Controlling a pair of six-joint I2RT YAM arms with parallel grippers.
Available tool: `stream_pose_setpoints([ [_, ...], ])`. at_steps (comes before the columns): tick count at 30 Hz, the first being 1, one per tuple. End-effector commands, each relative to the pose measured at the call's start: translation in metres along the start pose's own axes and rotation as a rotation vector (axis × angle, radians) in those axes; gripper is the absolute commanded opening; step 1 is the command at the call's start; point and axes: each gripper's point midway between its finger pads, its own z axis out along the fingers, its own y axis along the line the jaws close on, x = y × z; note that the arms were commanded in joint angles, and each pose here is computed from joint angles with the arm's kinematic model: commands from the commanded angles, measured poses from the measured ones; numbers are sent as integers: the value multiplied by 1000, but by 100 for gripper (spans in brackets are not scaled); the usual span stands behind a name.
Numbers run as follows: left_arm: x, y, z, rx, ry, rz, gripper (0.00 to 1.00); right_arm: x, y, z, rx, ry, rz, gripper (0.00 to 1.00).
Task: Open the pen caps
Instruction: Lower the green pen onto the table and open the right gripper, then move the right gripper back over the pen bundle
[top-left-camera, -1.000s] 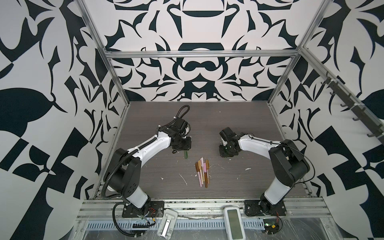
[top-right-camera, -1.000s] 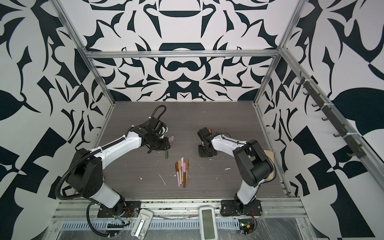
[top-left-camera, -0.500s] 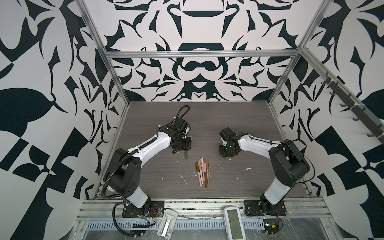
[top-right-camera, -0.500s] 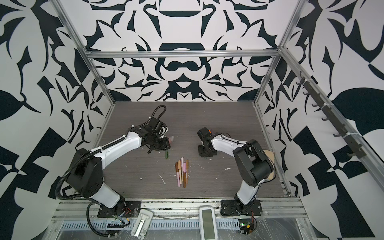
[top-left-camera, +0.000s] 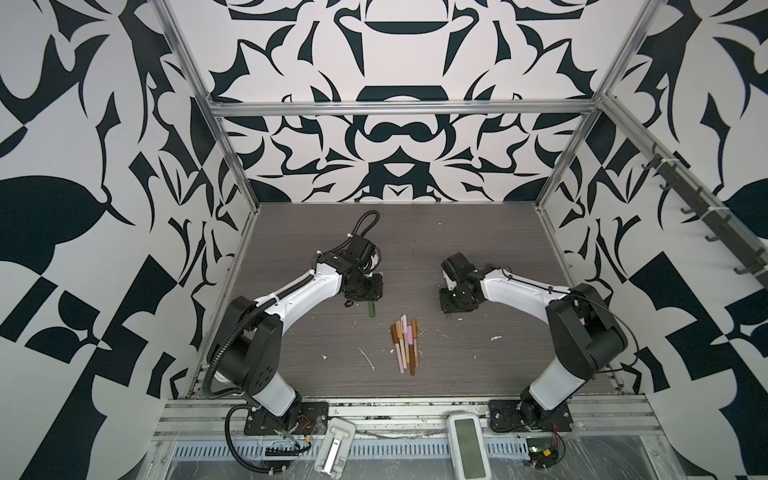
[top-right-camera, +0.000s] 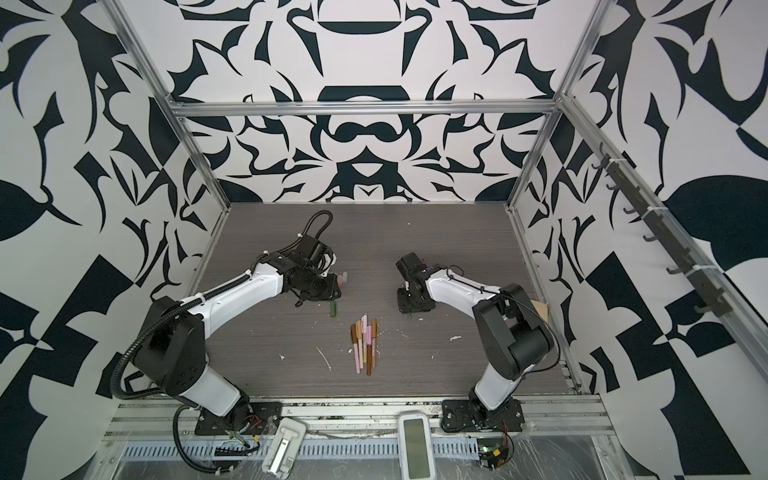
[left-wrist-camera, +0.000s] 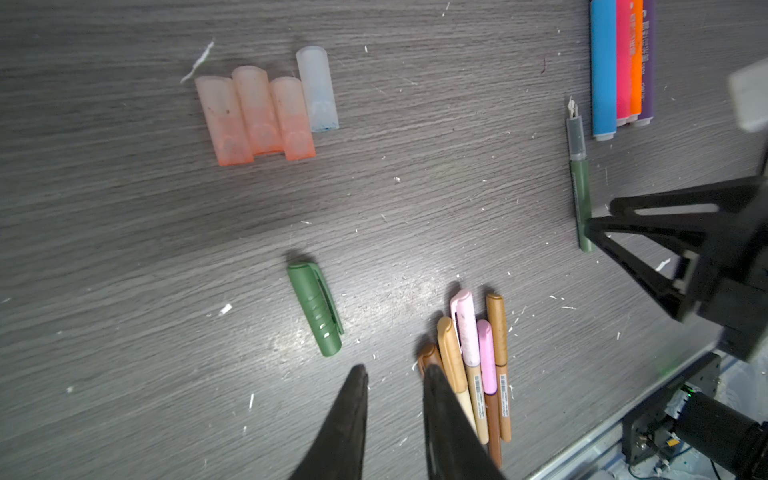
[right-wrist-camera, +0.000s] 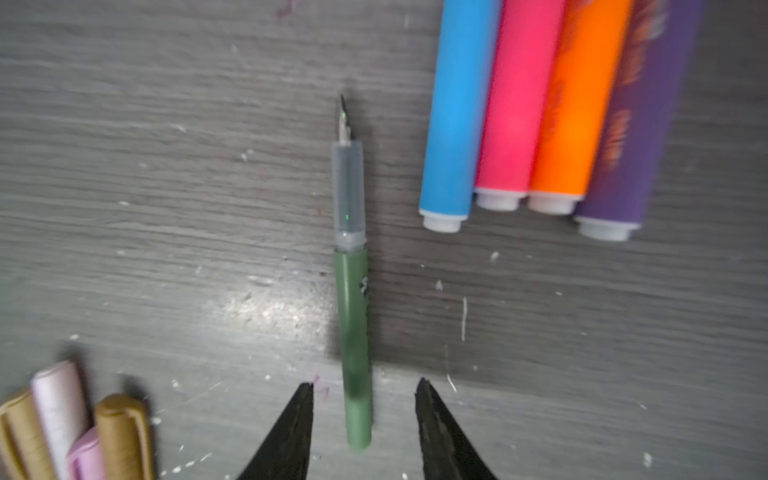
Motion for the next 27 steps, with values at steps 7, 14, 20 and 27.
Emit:
stream_pose_setpoints([
  [7, -2, -9, -11, 32, -17, 7, 28, -4, 8, -51, -77, -95, 31, 43],
  [14, -4, -12, -11, 47, -20, 1, 28, 17, 21, -60, -153, -105, 63, 42],
  [20, -4, -13, -9, 55, -20, -6, 28, 49, 47, -53, -171, -92, 37, 42],
  [27, -2, -13, -2, 67, -11, -20, 28, 80, 84, -37, -183, -70, -11, 42],
])
